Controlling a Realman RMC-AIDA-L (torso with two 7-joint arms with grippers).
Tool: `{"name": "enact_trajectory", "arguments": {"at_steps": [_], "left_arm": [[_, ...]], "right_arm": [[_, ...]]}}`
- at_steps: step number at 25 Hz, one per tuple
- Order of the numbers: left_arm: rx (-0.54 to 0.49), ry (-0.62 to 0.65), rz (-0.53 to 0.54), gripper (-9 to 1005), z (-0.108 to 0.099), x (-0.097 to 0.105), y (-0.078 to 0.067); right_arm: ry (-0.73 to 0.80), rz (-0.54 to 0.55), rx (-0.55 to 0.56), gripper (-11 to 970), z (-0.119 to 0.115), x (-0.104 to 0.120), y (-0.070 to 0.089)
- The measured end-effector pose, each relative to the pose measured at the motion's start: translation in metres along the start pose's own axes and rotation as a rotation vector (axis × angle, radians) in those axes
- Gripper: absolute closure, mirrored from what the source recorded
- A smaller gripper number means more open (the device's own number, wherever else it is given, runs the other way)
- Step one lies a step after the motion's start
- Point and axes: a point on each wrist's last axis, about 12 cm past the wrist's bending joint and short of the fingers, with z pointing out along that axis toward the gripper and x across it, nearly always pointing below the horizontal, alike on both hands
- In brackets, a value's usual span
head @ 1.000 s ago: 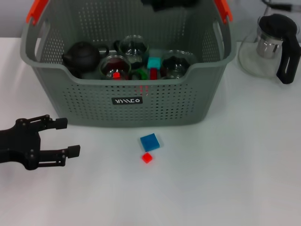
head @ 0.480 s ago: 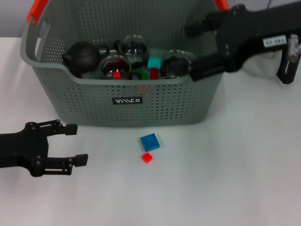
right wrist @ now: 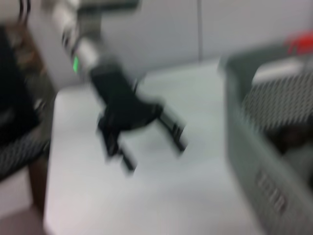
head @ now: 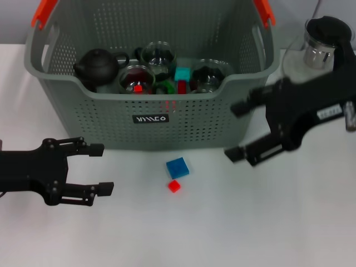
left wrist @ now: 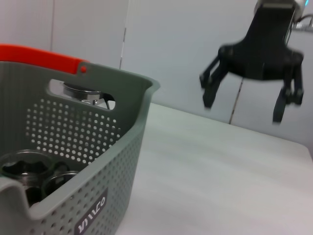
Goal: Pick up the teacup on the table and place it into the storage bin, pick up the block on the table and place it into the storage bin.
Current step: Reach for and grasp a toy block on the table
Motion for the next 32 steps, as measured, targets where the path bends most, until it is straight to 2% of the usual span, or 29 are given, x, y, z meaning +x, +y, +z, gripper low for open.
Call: {"name": "enact_trajectory", "arguments": {"at_steps": [5, 10, 19, 26, 32], "left_arm": [[0.02, 0.011, 0.014, 122, 0.003, -0.002, 0.001], [0.027, 0.022, 0.014, 122, 0.004, -0.002, 0.0], [0.019, 0.019, 0.001, 122, 0.004, 0.003, -0.002], [0.012, 0.018, -0.001, 122, 0.004, 0.003, -0.001], [0.01, 0.019, -0.005, 121, 0.005, 0.003, -0.001]], "right_arm": [[0.156, 0.048, -0.083, 14, 0.026, 0.016, -0.007], [0.257, 0.072, -0.097, 14, 0.047, 0.021, -0.016], [0.327, 0.045, -0.111, 14, 0.078, 0.016, -0.019], [0.39, 0.006, -0.113, 15, 0.113, 0.017, -0.018], [0.383, -0.009, -0.093, 15, 0.135, 0.016, -0.018]]}}
